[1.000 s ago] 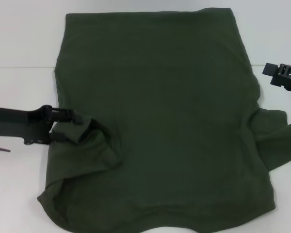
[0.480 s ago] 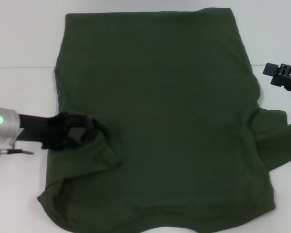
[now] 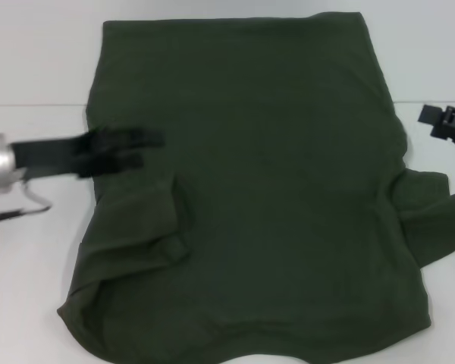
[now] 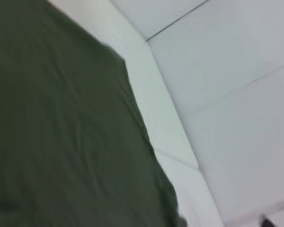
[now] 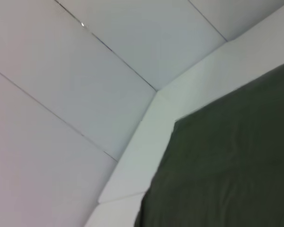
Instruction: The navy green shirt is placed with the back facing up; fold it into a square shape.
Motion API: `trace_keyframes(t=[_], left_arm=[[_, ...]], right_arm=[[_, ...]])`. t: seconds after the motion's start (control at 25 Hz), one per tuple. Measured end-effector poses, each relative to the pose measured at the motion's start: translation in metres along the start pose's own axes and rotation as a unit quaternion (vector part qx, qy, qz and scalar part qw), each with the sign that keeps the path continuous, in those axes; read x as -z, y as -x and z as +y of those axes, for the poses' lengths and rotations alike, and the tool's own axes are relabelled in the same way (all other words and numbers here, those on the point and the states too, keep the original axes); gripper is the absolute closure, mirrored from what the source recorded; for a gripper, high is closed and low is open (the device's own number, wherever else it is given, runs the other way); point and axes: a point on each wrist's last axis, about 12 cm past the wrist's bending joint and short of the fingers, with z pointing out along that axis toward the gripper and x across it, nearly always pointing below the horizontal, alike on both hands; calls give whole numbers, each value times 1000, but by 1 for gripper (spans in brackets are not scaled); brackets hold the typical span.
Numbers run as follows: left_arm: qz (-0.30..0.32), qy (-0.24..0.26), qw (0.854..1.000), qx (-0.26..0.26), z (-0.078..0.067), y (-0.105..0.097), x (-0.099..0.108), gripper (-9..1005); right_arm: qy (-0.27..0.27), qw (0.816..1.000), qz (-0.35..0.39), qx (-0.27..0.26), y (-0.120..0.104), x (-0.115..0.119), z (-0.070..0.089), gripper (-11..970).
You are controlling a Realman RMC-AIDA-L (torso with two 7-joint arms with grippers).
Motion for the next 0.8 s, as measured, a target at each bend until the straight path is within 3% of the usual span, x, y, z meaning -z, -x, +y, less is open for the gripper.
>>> trace_keyframes(t=[0.16, 0.32, 0.52, 0.8], left_arm=[[41, -36, 996, -72, 3, -14, 42, 169], [35, -46, 990, -130, 4, -31, 62, 169], [26, -42, 988, -147, 9, -44, 62, 168], [29, -45, 987, -150, 9, -49, 57, 168]], right_arm=[[-14, 999, 42, 22, 5, 13, -2, 122], [-33, 996, 74, 39, 15, 24, -2, 123], [-71, 992, 97, 39, 28, 34, 0, 123], [-195, 966, 170, -11, 47, 42, 2, 124]])
